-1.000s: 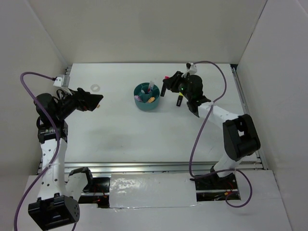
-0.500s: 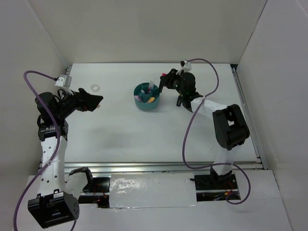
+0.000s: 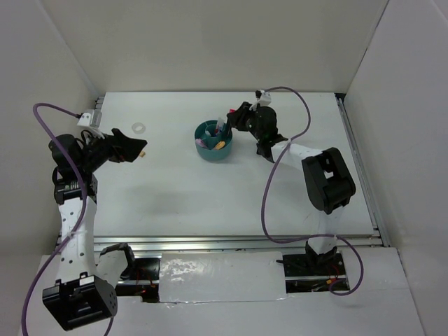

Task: Sort the stationery into containers
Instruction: Place the stationery into the container

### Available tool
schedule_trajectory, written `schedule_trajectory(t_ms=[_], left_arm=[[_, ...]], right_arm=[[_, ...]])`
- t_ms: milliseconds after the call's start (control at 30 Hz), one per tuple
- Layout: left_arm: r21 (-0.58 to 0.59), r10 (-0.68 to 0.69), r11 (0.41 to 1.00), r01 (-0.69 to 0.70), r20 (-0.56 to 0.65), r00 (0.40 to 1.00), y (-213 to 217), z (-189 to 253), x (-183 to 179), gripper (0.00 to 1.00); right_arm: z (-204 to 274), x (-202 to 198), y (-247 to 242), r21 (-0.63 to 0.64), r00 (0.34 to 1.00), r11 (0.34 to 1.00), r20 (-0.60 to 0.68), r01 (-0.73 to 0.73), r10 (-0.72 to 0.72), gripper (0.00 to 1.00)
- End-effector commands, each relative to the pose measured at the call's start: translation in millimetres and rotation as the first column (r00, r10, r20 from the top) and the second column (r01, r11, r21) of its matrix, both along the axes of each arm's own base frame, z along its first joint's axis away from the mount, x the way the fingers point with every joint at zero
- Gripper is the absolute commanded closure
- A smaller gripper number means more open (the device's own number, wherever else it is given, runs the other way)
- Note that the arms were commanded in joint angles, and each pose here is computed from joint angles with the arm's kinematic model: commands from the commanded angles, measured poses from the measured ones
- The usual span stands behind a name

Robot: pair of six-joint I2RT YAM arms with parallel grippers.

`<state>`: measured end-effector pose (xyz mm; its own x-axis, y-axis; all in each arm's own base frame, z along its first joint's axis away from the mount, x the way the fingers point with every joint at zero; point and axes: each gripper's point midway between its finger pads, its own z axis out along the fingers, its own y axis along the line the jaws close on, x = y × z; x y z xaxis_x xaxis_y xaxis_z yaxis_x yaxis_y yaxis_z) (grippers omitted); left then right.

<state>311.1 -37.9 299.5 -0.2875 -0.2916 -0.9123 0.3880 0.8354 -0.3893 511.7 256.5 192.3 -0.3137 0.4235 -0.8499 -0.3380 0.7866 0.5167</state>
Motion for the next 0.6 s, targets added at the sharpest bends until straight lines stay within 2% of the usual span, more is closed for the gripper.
schedule_trajectory(t_ms=[0, 233, 333, 500, 567], left_arm=[[0.029, -0.025, 0.999, 0.023, 0.051, 0.998, 0, 12, 0, 0.01], [0.038, -0.011, 0.999, 0.009, 0.055, 0.998, 4, 14, 0, 0.01], [0.033, -0.017, 0.999, 0.015, 0.062, 0.998, 3, 17, -2, 0.01], [0.017, -0.025, 1.000, 0.024, 0.062, 0.998, 0, 16, -4, 0.01], [0.021, -0.032, 0.999, 0.030, 0.072, 0.997, -1, 19, -5, 0.01]], right_arm=[[26, 5, 15, 0.042, 0.997, 0.999, 0.081, -0.013, 0.010, 0.73], [20, -2, 22, 0.042, 0.998, 0.999, 0.059, -0.020, 0.017, 0.53], [25, -6, 11, 0.050, 0.999, 0.999, 0.048, 0.006, -0.008, 0.40], [37, -14, -11, 0.048, 0.999, 0.998, 0.029, 0.038, -0.039, 0.41], [47, -10, -33, 0.045, 0.996, 0.995, 0.020, 0.092, -0.093, 0.45]])
